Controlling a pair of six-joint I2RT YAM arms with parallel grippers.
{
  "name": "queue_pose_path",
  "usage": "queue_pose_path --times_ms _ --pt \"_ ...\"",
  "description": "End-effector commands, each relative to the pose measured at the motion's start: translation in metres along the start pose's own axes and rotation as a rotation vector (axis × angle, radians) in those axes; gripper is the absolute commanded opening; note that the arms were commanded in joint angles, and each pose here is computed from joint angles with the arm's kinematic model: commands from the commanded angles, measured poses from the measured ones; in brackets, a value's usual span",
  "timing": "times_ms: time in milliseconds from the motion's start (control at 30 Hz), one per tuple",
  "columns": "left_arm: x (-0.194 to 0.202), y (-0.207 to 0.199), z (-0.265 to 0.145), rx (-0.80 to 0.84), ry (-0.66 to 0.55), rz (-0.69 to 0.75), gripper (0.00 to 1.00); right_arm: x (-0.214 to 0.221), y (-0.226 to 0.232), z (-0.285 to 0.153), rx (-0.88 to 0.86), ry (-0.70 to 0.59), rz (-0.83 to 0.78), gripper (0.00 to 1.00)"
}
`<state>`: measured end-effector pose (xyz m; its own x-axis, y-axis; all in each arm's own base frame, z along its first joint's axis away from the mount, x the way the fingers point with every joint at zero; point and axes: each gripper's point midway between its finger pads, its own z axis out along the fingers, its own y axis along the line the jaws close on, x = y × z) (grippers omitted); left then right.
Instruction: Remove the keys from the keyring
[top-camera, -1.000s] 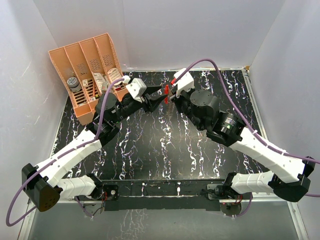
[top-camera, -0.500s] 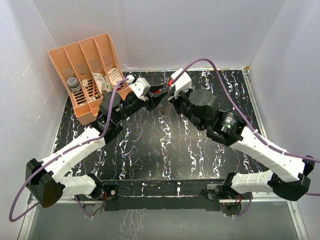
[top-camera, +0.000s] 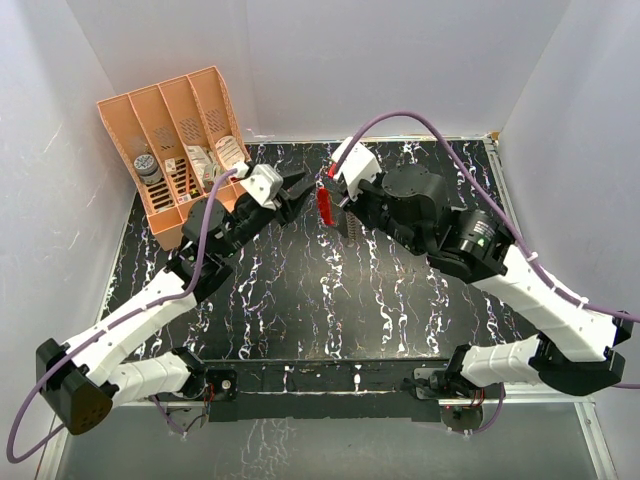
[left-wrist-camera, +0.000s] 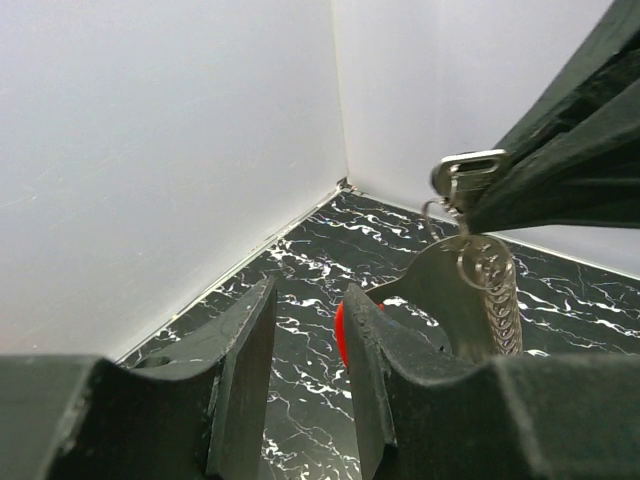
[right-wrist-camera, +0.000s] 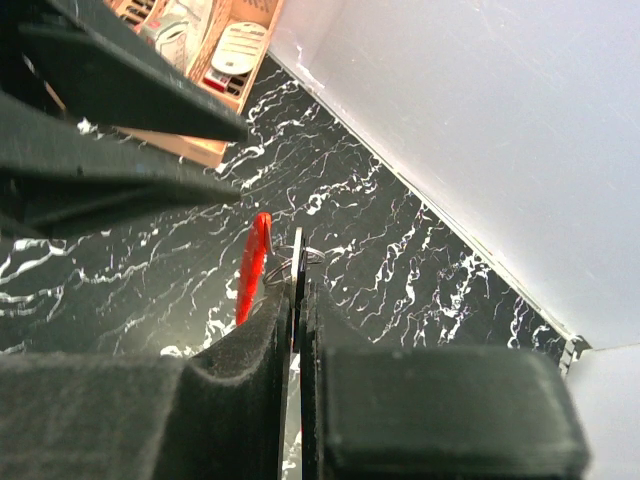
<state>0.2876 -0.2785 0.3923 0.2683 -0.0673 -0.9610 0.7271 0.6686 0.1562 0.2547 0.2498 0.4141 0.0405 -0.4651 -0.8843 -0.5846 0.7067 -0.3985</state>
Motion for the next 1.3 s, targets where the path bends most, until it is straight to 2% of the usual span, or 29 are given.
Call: queue_pose_path --times_ms 0,133,467,733,900,1267 --pt "-0.014 0.011 -0.016 -0.061 -0.035 0.019 0.32 -0.017 -0.001 -0.019 -0.089 0.006 -0.087 0.0" --pt "-0.023 0.002 -0.019 -0.019 -0.058 -0.01 0.33 0.002 0.013 -0.008 -0.142 0.1 -0.131 0.0" --pt "-0.052 -0.035 -0.02 0.205 -0.101 -0.03 0.37 -0.009 0.029 -0.015 -0.245 -0.027 -0.186 0.0" --pt "-0.03 -0.053 -0.027 0.297 -0.047 -0.04 0.36 -0.028 0.022 -0.03 -0.239 -0.136 -0.178 0.0" --pt "-0.023 -0.063 -0.032 0.347 -0.049 -0.057 0.35 -0.026 0.023 -0.028 -0.237 -0.133 -0.173 0.0" --pt "-0.049 -0.079 -0.042 0.437 -0.137 -0.118 0.33 -0.021 0.025 -0.022 -0.227 -0.126 -0.159 0.0"
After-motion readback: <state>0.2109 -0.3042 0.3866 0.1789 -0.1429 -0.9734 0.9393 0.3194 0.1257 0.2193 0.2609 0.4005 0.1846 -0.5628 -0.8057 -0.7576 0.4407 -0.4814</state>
